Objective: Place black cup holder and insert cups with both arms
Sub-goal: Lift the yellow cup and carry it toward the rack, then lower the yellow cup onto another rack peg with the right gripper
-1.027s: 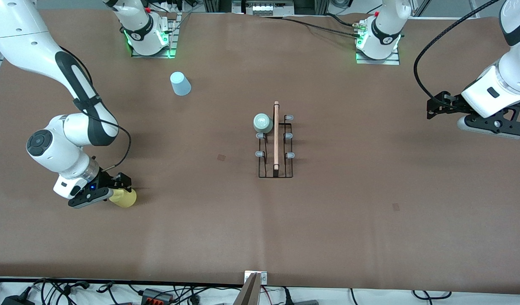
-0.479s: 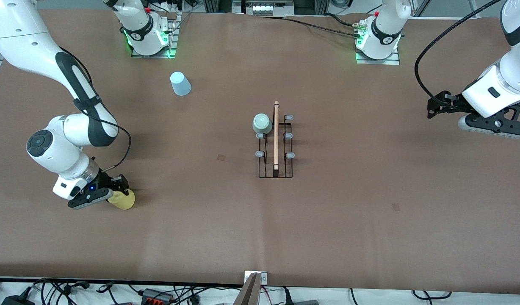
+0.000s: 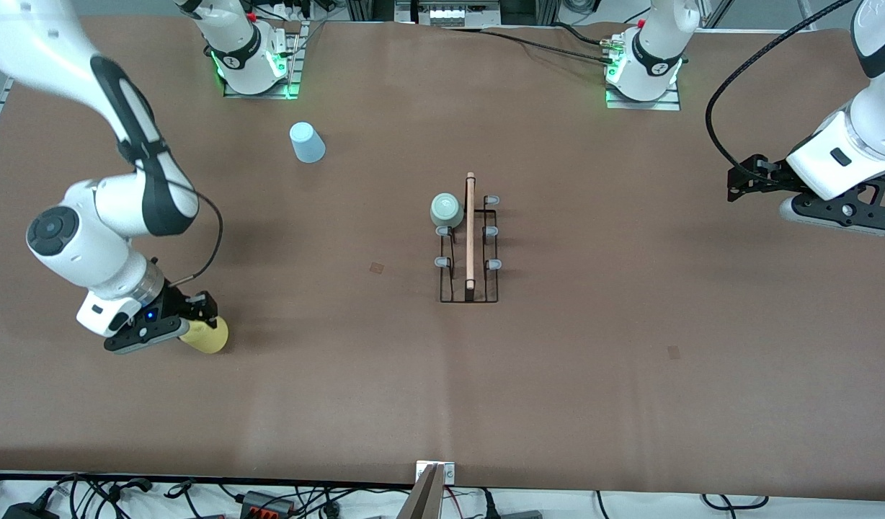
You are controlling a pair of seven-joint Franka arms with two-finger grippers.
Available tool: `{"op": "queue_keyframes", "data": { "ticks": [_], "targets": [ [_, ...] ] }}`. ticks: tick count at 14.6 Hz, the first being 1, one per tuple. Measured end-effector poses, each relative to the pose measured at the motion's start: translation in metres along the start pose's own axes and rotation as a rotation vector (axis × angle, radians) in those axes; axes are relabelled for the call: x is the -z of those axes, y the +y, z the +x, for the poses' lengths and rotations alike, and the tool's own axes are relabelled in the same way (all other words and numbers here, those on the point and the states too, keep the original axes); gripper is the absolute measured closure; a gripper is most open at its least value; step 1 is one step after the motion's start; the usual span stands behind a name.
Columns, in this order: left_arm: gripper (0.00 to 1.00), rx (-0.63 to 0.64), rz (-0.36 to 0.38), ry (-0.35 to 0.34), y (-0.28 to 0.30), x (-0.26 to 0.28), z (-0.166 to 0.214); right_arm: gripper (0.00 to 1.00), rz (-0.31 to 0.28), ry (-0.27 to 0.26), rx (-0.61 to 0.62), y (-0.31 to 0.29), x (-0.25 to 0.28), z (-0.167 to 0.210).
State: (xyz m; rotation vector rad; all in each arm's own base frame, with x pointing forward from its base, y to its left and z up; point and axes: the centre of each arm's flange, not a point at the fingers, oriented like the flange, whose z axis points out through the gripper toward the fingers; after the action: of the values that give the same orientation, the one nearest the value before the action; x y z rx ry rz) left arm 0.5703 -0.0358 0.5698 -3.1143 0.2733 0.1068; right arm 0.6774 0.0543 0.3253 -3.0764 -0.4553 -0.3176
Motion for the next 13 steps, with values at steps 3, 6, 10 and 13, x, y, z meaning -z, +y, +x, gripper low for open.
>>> {"op": "queue_keyframes", "data": {
  "ticks": [3,6,10,13],
  "targets": [
    [0.0,0.0,0.0,0.0,0.0,0.0,0.0,0.33,-0.01,-0.029,-0.129,-0.062,0.044,0.008],
    [0.0,0.0,0.0,0.0,0.0,0.0,0.0,0.33,0.018,-0.046,-0.289,-0.15,0.059,0.011],
    [0.0,0.002,0.0,0.0,-0.001,0.0,0.0,0.33,0.072,-0.03,-0.444,-0.281,0.08,0.009],
    [0.0,0.002,0.0,0.0,-0.001,0.0,0.0,0.33,0.096,-0.014,-0.523,-0.337,0.101,0.011]
  ]
}}
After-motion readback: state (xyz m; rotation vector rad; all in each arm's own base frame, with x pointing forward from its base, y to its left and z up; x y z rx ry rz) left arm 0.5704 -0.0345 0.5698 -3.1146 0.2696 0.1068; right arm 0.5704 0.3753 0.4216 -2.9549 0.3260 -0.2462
